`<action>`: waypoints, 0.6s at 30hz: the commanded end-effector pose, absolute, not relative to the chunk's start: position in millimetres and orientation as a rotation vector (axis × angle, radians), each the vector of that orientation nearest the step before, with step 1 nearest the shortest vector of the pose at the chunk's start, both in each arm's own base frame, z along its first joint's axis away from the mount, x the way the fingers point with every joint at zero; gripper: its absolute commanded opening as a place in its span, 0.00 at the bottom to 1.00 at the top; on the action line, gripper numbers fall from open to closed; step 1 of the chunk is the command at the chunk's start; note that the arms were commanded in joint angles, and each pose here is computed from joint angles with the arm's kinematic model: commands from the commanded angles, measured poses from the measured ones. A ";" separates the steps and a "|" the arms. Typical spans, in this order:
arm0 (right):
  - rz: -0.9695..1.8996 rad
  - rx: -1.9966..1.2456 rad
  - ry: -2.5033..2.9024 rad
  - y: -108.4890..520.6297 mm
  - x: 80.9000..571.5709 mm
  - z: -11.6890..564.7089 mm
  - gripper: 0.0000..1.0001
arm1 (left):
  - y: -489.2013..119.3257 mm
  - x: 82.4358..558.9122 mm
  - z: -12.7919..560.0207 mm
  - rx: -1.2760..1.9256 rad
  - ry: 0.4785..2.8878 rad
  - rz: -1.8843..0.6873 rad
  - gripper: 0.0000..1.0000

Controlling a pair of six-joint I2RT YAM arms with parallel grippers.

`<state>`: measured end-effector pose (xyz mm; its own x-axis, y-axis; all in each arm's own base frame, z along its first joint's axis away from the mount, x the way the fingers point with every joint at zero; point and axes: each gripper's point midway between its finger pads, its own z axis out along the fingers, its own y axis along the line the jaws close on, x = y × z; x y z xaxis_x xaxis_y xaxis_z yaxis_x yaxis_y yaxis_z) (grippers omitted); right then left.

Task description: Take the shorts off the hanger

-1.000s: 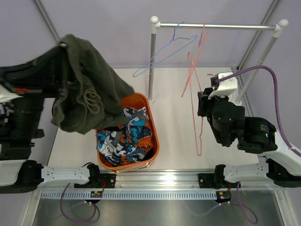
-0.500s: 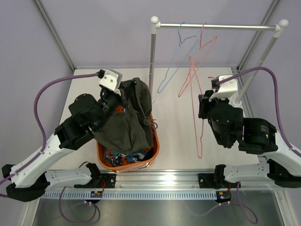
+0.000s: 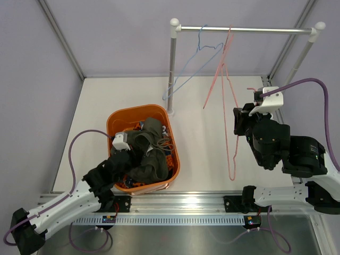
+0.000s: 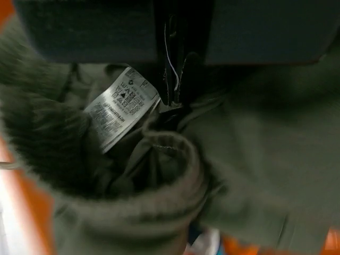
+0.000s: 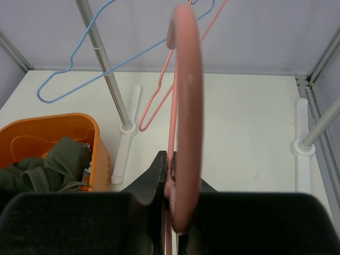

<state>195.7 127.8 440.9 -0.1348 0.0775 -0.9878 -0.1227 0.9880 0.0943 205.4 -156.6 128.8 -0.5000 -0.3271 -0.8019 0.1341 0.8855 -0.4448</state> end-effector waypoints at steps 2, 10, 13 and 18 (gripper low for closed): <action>0.159 0.038 1.672 114.3 197.1 452.6 0.00 | -167.5 190.2 106.9 -0.351 2.049 -0.779 0.00; 0.114 0.038 1.669 110.5 199.1 452.2 0.00 | -152.6 192.6 202.0 -0.232 1.892 -0.754 0.83; 0.106 0.045 1.687 110.8 209.6 449.8 0.00 | -145.0 191.7 233.0 -0.160 1.856 -0.707 0.99; -0.030 0.146 1.711 77.9 229.9 444.2 0.00 | -132.6 184.6 304.0 -0.068 1.736 -0.700 0.99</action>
